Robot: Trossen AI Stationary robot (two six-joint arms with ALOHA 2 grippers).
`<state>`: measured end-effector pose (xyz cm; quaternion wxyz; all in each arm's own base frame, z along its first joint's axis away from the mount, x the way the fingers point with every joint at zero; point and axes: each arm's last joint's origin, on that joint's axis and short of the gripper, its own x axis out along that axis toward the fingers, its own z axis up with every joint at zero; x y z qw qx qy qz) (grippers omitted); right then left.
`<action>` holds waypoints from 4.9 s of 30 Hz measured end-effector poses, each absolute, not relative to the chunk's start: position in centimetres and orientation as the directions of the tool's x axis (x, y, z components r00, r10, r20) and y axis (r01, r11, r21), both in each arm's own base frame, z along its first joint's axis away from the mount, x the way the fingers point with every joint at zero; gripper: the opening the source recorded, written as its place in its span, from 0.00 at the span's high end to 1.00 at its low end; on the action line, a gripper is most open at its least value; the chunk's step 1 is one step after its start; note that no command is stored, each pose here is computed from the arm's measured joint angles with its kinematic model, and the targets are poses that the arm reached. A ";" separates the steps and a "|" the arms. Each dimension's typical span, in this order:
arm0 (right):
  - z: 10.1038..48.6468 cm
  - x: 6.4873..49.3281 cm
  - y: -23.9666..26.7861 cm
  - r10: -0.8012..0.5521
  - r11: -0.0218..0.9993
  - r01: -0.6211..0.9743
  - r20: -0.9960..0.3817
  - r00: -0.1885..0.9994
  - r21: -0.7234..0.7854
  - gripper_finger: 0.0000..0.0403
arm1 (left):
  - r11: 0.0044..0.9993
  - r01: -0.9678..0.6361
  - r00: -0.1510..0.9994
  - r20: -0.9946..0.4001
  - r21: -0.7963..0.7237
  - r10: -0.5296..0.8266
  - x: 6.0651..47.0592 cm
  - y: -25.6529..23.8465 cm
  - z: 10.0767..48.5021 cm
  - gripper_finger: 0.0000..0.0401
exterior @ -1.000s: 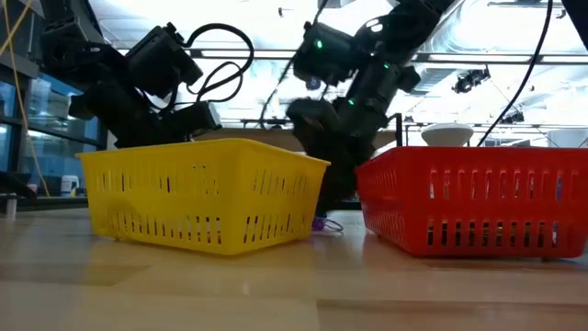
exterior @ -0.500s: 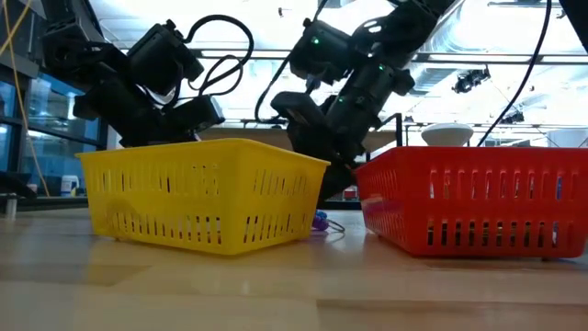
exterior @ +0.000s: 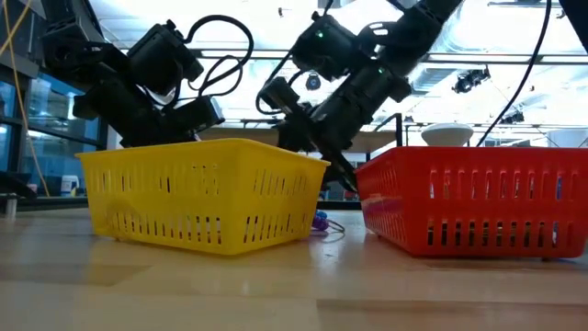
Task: Pick & Place Office Desk Supplies
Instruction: Put the crayon box into the red bin
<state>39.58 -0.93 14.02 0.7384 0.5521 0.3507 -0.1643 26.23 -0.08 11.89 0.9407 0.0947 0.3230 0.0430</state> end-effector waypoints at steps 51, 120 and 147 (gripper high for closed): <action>10.9 39.3 -2.6 0.148 0.152 0.652 -0.669 0.728 0.743 0.68 | 1.000 0.005 0.771 -0.637 0.024 0.012 26.4 1.3 10.9 0.75; 11.3 38.9 -2.8 0.158 0.214 0.671 -0.703 0.693 0.710 0.68 | 0.999 -0.024 0.795 -0.606 0.021 0.032 26.6 2.1 11.1 0.75; 12.1 39.4 -2.6 0.204 0.251 0.577 -0.625 0.753 0.777 0.68 | 0.998 -0.055 0.722 -0.692 -0.041 0.012 25.9 2.2 10.5 0.75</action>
